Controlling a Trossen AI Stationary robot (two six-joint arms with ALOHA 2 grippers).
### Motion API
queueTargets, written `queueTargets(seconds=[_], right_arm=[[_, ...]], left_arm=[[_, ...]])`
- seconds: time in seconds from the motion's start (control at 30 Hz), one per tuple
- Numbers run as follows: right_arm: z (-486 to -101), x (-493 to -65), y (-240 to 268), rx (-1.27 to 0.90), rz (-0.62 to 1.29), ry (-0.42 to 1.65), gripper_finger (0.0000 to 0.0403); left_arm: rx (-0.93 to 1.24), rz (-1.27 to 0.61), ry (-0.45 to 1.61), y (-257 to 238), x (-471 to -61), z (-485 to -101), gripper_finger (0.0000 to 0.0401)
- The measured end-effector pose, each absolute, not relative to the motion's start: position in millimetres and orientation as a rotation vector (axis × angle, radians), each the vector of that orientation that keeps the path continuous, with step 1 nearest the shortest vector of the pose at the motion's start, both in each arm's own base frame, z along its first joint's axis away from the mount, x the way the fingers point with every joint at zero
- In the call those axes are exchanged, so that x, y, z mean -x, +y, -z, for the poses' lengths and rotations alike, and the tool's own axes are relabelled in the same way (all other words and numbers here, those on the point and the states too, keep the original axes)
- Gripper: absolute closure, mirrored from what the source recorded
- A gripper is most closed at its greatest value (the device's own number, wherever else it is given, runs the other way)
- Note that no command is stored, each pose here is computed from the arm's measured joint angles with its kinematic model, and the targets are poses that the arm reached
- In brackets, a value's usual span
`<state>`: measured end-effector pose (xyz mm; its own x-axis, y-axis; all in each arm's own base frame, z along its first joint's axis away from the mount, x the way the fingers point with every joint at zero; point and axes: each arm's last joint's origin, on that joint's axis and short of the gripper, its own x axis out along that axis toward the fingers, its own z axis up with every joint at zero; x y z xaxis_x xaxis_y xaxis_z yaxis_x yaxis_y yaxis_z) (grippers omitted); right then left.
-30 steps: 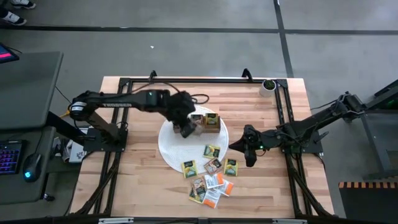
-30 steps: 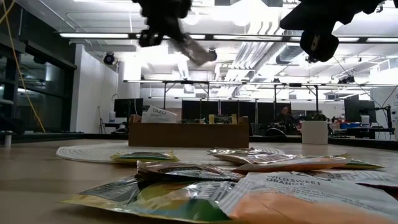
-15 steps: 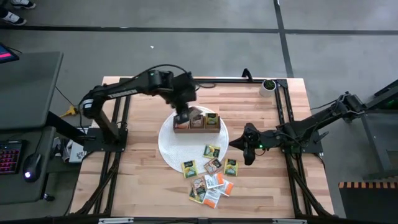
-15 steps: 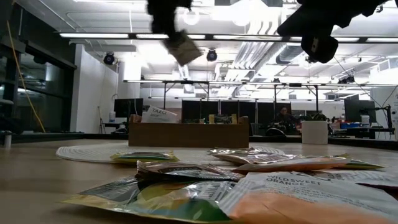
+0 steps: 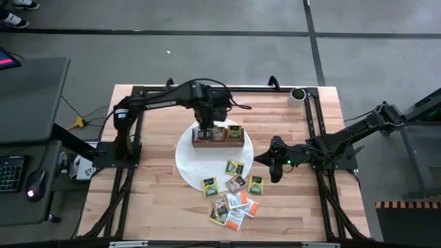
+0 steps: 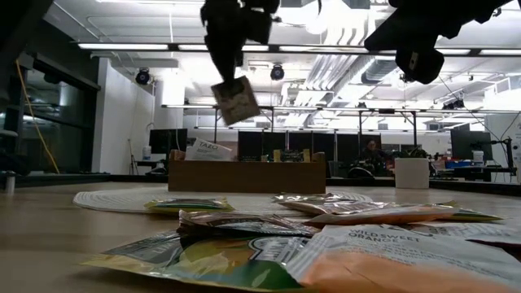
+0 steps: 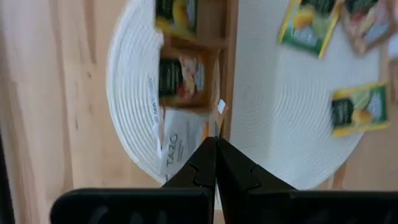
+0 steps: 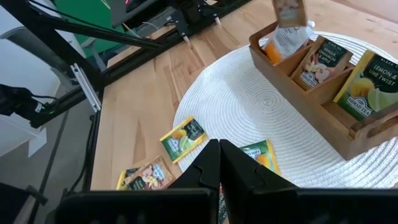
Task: Pick & Place Tea
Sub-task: Put the brown tea bag into the middle section of the wooden organizer
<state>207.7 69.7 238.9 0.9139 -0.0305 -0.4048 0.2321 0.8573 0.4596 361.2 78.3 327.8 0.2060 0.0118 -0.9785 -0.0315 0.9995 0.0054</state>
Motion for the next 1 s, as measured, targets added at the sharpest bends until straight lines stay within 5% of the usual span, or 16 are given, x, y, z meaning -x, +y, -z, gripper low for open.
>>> queueTargets(seconds=[1.0], right_arm=[[-237.5,-207.1,69.2,-0.518,0.154,0.409,0.0402]], left_arm=[[-0.073,0.001,1.444,89.4,-405.2,-262.7,0.0401]])
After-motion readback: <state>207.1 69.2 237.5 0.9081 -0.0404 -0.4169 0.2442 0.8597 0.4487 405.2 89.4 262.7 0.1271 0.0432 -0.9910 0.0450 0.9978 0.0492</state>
